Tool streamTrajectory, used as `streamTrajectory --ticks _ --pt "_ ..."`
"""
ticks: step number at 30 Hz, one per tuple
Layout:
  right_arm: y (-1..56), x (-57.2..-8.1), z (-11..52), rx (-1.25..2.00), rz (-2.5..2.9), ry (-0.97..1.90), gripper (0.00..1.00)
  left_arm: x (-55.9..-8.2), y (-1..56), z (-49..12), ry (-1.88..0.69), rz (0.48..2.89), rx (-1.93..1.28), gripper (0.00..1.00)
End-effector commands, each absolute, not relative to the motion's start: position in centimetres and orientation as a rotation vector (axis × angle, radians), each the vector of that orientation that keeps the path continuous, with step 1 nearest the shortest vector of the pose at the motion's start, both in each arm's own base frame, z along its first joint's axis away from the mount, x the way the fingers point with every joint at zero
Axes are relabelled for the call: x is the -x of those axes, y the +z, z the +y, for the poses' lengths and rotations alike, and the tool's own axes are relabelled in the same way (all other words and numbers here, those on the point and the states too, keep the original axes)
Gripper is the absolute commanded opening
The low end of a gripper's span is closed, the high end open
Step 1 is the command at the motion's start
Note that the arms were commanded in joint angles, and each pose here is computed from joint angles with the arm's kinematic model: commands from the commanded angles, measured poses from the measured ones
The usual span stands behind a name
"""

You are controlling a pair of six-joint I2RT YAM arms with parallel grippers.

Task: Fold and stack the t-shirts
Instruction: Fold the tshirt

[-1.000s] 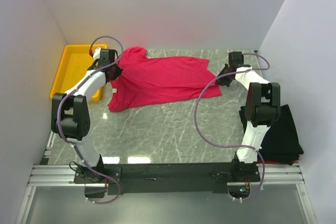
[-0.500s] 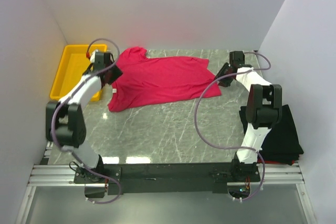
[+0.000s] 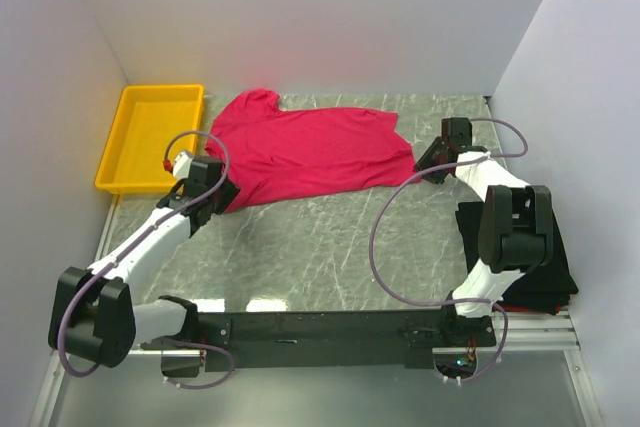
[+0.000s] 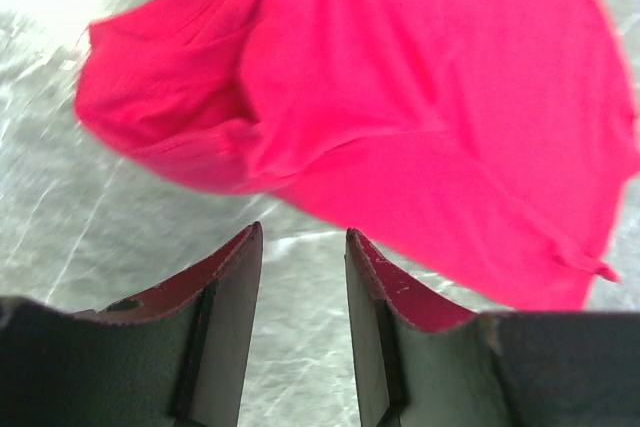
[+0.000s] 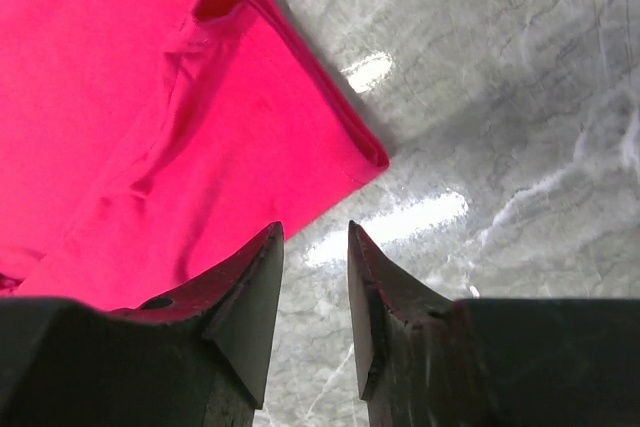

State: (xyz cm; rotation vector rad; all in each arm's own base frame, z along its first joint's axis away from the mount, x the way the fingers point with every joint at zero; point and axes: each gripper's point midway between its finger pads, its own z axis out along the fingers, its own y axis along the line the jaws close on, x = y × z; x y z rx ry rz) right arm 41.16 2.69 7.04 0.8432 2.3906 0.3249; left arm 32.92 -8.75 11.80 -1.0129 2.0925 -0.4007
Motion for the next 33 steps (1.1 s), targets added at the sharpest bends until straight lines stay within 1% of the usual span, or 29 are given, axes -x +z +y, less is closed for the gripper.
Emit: streamTrajectory --ticks 1,4,11,17,25,28,30,31,32,33 --pt "7.0 -42.3 2.5 -0.856 2.349 0.324 0.4 -33.3 11.4 -8.9 -0.409 2.047 1.063 0.45" --pt "6.4 -42.5 2.8 -0.858 2.365 0.332 0.41 -33.1 10.3 -8.7 -0.371 2.058 1.081 0.45" --pt "5.1 -43.1 3.0 -0.873 2.388 0.34 0.41 -34.1 8.8 -7.8 -0.275 2.051 1.093 0.52" --pt "4.8 -43.2 2.7 -0.88 2.391 0.322 0.41 -35.0 7.7 -6.9 -0.192 2.055 1.109 0.55" --pt "3.6 -43.7 2.9 -0.893 2.412 0.322 0.41 -35.4 6.9 -4.5 -0.119 2.033 1.147 0.55" --pt "3.5 -43.9 3.0 -0.898 2.413 0.327 0.37 -35.8 6.5 -4.1 -0.088 2.043 1.144 0.54" --pt "3.5 -44.0 2.9 -0.899 2.414 0.324 0.32 -36.1 6.4 -3.8 -0.065 2.046 1.135 0.49" --pt "3.5 -43.9 2.8 -0.897 2.414 0.321 0.21 -36.1 6.4 -3.7 -0.059 2.046 1.134 0.46" --pt "3.5 -43.9 2.7 -0.897 2.412 0.313 0.13 -36.1 6.3 -3.6 -0.046 2.051 1.126 0.37" --pt "3.5 -43.8 2.6 -0.903 2.414 0.304 0.06 -36.3 6.3 -3.5 -0.041 2.051 1.122 0.32"
